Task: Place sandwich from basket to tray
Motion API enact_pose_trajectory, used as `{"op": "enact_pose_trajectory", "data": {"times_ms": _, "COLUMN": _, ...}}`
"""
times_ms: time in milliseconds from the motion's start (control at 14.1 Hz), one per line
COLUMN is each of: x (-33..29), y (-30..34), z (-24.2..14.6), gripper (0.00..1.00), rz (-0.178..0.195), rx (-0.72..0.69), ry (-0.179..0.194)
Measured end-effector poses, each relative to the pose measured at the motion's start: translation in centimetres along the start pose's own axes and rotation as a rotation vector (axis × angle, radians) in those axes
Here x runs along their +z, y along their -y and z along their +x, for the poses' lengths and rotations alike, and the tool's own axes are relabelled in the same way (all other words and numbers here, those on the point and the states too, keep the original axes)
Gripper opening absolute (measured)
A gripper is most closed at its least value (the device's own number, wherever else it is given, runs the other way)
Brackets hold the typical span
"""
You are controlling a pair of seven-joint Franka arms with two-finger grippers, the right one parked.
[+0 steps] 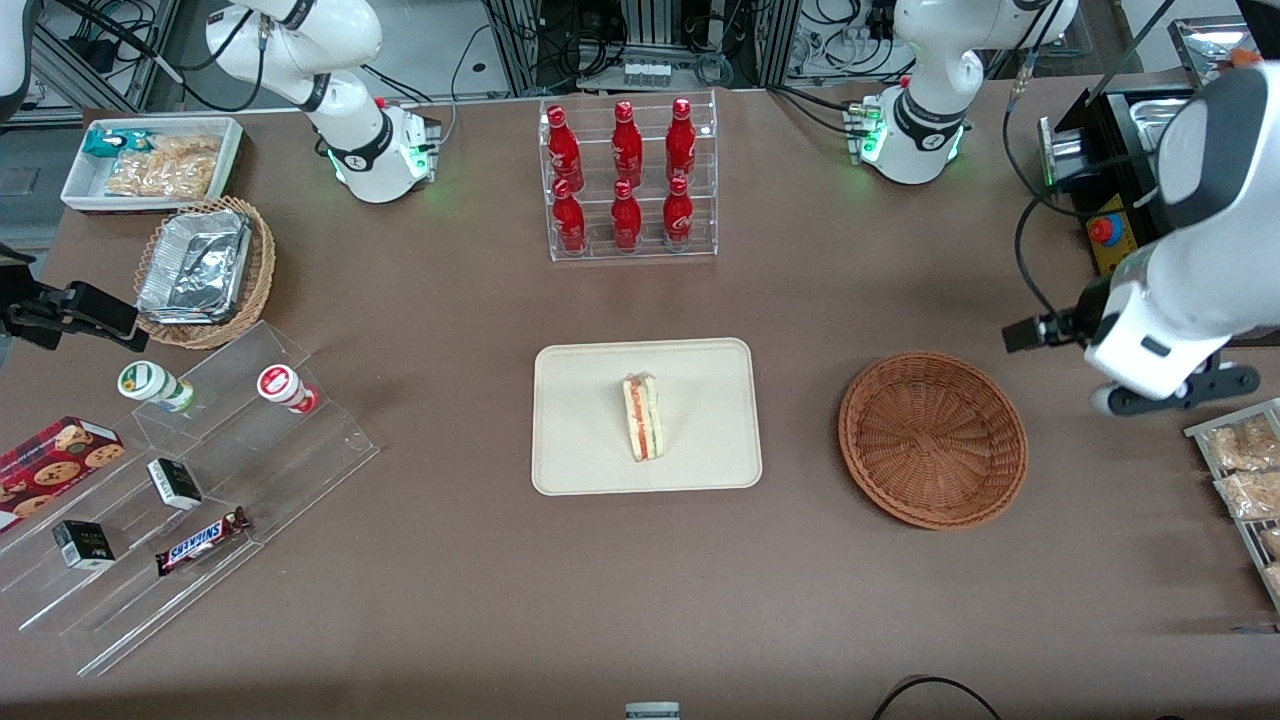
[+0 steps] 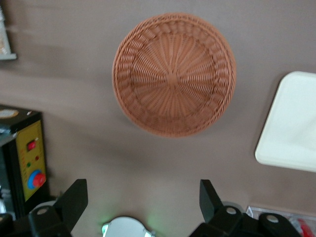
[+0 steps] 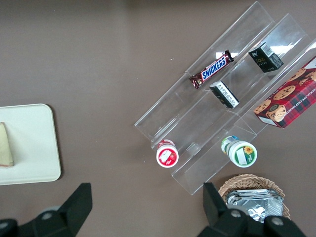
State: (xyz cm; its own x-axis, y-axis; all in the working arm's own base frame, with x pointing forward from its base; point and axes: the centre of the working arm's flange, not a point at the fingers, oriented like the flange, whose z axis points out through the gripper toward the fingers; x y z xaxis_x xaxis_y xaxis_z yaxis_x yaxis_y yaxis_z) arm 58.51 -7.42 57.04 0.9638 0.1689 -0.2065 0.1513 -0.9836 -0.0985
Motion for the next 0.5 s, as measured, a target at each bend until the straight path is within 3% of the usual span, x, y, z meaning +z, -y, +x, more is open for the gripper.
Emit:
{"op": "enact_pose_trajectory", "data": {"times_ms": 283, "x": -0.6, "y": 0.9, "z": -4.3, "gripper": 1.0, "rz": 0.009, "rx": 0.016, "ry": -0.027}}
{"op": "enact_pose_trajectory", "data": {"times_ms": 496, "x": -0.4, "y": 1.2, "z": -5.4, "gripper": 1.0, "rz": 0.012, "rx": 0.044, "ry": -0.032}}
